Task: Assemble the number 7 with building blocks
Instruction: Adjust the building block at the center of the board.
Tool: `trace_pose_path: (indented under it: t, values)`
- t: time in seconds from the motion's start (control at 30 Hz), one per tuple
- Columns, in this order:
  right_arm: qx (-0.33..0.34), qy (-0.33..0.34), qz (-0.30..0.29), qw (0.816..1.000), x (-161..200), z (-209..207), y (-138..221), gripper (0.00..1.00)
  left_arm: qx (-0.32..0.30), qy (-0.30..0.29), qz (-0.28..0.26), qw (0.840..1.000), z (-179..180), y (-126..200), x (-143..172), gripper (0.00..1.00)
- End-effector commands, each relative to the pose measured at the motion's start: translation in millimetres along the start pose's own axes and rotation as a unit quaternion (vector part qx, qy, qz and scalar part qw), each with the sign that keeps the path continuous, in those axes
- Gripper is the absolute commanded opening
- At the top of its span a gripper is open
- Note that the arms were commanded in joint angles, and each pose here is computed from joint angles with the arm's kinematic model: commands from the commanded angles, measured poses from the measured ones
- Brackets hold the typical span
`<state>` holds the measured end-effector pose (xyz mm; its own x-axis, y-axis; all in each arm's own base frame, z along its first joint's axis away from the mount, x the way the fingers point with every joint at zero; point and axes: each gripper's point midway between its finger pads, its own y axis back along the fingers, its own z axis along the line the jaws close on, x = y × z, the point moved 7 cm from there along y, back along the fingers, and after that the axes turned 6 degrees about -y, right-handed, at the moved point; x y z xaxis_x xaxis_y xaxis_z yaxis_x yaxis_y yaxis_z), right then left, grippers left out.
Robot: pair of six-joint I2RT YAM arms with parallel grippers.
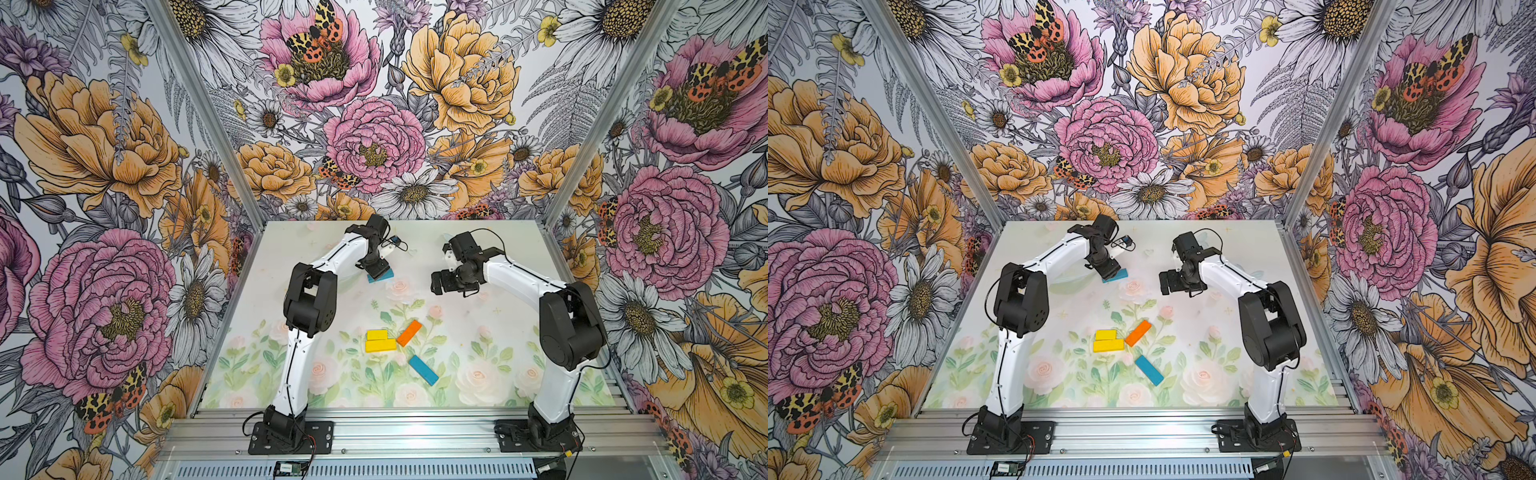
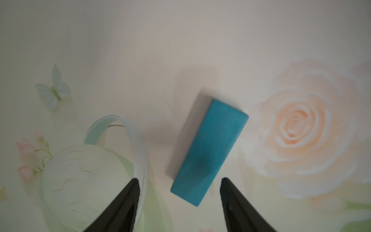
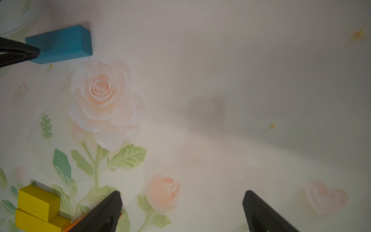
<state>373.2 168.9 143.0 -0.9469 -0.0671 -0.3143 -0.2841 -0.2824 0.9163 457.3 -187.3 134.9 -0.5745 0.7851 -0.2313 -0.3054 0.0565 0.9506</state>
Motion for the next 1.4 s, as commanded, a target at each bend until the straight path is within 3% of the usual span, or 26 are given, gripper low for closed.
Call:
trace_pose_path:
  t: [0.0,0.27,0.5,1.07,1.37]
  values:
    - [0.0,0.005,-0.007,1.0,-9,2,-2,0.97,-0.02,0.126,-0.04,0.991,3,40,-1,0.67]
    - [0.005,0.012,-0.009,1.0,-11,1,-5,0.98,0.04,0.289,-0.019,0.956,-28,24,25,0.64]
    - [-0.002,0.013,-0.012,1.0,-15,3,-7,0.98,0.014,0.423,-0.011,0.906,-27,19,44,0.62]
    - [-0.016,0.018,-0.015,1.0,-19,7,-7,0.98,0.046,0.475,-0.007,0.879,-41,8,54,0.62]
    - [-0.016,0.018,-0.014,1.0,-18,6,-11,0.98,0.072,0.536,-0.014,0.841,-38,1,60,0.63]
